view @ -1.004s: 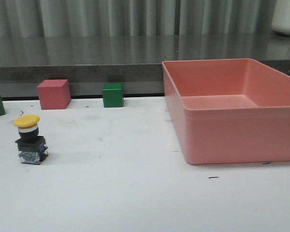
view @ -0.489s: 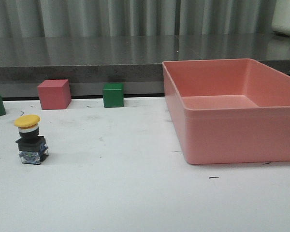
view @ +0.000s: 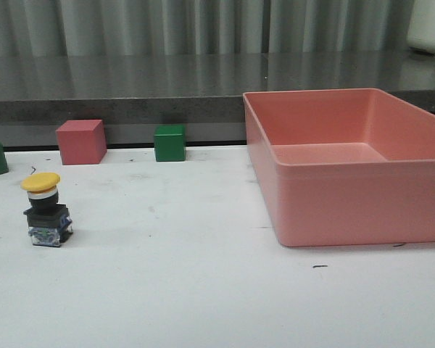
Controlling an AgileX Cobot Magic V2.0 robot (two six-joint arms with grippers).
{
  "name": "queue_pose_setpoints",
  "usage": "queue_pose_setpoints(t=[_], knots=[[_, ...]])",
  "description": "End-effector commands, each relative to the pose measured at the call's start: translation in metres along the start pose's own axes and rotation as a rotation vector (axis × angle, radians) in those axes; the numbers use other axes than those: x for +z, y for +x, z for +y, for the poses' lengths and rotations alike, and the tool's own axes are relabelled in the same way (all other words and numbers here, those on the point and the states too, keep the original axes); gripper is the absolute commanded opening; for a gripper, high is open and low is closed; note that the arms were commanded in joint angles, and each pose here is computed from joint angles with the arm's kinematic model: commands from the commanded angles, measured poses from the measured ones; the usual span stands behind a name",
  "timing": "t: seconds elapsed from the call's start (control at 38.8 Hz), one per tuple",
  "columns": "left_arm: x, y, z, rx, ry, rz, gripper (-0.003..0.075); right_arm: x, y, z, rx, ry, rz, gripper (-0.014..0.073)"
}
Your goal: Place and stand button with both arms
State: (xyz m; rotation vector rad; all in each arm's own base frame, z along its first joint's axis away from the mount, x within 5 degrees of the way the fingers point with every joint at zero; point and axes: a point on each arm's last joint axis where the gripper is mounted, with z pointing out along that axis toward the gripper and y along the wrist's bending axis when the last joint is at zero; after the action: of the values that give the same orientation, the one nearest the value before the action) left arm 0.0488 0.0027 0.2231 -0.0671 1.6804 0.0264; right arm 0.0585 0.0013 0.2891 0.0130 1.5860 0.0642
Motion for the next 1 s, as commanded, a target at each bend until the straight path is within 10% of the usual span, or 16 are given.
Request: queue_pose_setpoints(t=[0.0, 0.98], knots=[[0.000, -0.003, 0.000, -0.013, -0.002, -0.127, -0.0020, -0.001, -0.015, 0.001, -0.016, -0.002, -0.098, -0.0071], [0.008, 0.017, 0.001, -0.014, -0.004, -0.149, -0.0020, -0.001, -0.015, 0.001, -0.016, -0.002, -0.098, -0.0071]])
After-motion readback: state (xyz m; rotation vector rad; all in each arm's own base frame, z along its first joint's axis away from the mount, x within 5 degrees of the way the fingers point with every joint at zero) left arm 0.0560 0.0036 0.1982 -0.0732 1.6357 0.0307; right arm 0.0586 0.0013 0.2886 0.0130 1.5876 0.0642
